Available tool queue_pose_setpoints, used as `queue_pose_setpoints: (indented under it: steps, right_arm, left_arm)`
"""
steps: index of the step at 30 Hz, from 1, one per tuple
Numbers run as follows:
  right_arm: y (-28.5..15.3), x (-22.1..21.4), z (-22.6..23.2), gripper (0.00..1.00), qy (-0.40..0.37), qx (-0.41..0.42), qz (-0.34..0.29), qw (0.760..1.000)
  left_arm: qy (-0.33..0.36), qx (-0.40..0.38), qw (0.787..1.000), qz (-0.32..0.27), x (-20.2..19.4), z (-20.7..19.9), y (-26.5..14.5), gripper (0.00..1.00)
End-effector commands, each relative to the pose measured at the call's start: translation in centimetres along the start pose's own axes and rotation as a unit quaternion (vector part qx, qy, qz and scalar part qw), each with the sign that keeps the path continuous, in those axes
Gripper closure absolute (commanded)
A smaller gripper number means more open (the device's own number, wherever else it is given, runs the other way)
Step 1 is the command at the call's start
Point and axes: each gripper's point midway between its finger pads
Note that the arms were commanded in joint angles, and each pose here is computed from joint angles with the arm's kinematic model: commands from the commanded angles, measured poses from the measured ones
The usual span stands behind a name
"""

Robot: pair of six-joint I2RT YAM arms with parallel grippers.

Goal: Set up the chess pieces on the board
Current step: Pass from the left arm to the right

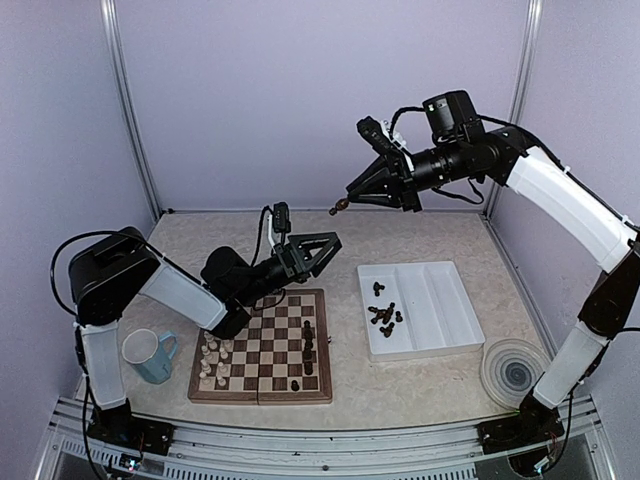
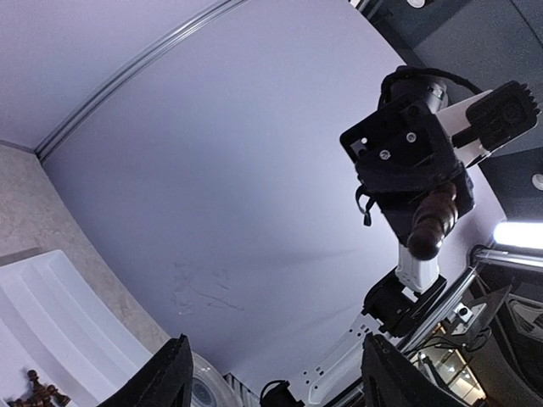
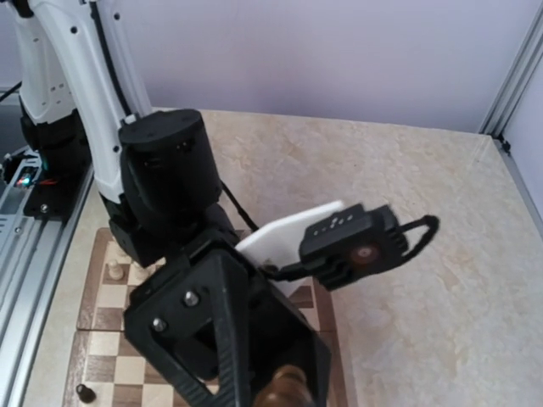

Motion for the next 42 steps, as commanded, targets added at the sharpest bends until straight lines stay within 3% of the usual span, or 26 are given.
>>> queue_pose_setpoints:
  steps: [1,16,42]
  right_arm:
    - [-0.9,0.6,0.7,0.87,0.000,0.005,-0.014,1.000]
    - [0.0,-1.0,0.0,0.87,0.013,-0.003,0.005,1.000]
    - [0.8,-3.7,-0.8,0.86,0.035,-0.021,0.038,0.998]
  left_arm:
    - [0.033,-0.146,0.986,-0.067,3.2,-7.1,0.2,0.32]
    - [0.058,-0.174,0.981,-0.060,3.6,-8.3,1.1,0.45]
    - [0.080,-0.189,0.977,-0.066,4.5,-10.2,0.6,0.55]
Point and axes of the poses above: each gripper's point midway between its finger pads, its own y axis out along the fingers, its own z axis along the line the jaws close on, x = y × z
